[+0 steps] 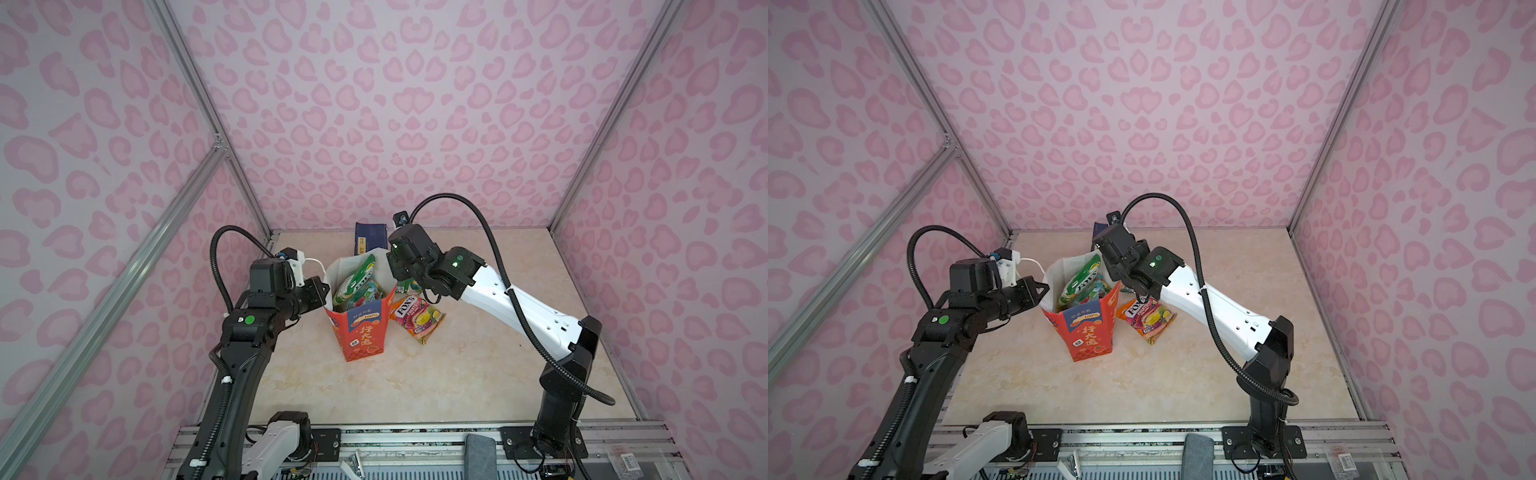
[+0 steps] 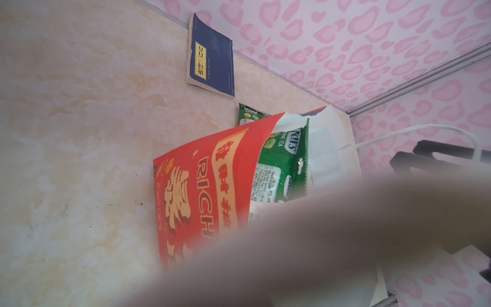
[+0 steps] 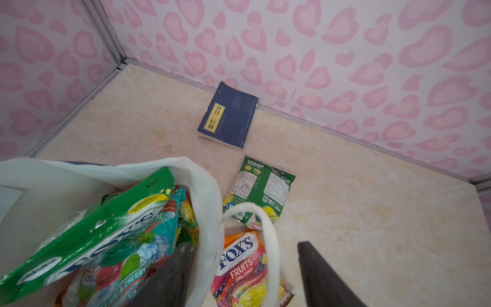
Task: Place the snacks into the paper bag
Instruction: 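Open the right gripper and lift it out of the bag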
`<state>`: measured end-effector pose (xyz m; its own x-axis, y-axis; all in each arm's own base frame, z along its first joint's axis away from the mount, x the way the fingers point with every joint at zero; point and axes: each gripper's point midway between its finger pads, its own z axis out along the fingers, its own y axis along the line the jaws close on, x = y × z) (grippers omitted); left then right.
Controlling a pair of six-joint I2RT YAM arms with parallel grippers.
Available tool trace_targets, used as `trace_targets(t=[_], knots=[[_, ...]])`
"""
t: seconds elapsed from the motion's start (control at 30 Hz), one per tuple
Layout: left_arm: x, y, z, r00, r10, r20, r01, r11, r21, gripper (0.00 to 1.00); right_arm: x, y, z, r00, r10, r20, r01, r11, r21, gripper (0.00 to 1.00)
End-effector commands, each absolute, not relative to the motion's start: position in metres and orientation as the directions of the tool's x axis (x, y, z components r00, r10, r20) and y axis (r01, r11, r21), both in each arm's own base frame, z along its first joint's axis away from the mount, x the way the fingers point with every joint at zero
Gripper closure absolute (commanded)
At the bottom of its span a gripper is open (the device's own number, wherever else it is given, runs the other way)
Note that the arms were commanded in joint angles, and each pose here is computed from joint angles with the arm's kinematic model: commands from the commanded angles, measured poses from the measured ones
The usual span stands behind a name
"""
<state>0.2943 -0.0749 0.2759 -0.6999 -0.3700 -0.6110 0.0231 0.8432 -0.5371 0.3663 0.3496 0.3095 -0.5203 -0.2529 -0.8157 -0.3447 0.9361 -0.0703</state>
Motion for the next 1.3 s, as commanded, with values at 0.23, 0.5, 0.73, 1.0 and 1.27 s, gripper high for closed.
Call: trace_targets(t=[0.23, 0.5, 0.73, 1.0, 1.27], knots=[[0.319, -0.084, 0.288, -0.719, -0.402, -0.567, -0.002, 0.817, -0.577, 0.97, 0.333, 0.405, 0.363, -0.432, -0.21, -0.877, -0.524, 0.85, 0.054, 1.0], [0.326, -0.074, 0.308, -0.678, -0.344, -0.65, -0.071, 0.91, -0.407, 0.95, 0.307, 0.42, 0.381, -0.412, -0.168, -0.896, -0.591, 0.798, 0.122, 1.0], [0.323, -0.069, 0.268, -0.729, -0.329, -0.6, -0.117, 0.924, -0.365, 0.96, 0.304, 0.425, 0.366, -0.437, -0.177, -0.882, -0.6, 0.788, 0.138, 1.0], [0.319, -0.063, 0.27, -0.722, -0.301, -0.623, -0.112, 0.94, -0.324, 0.95, 0.303, 0.423, 0.36, -0.445, -0.168, -0.88, -0.59, 0.794, 0.147, 0.9], [0.316, -0.072, 0.262, -0.721, -0.284, -0.632, -0.057, 0.933, -0.355, 0.94, 0.301, 0.39, 0.379, -0.407, -0.183, -0.895, -0.546, 0.834, 0.078, 0.02]])
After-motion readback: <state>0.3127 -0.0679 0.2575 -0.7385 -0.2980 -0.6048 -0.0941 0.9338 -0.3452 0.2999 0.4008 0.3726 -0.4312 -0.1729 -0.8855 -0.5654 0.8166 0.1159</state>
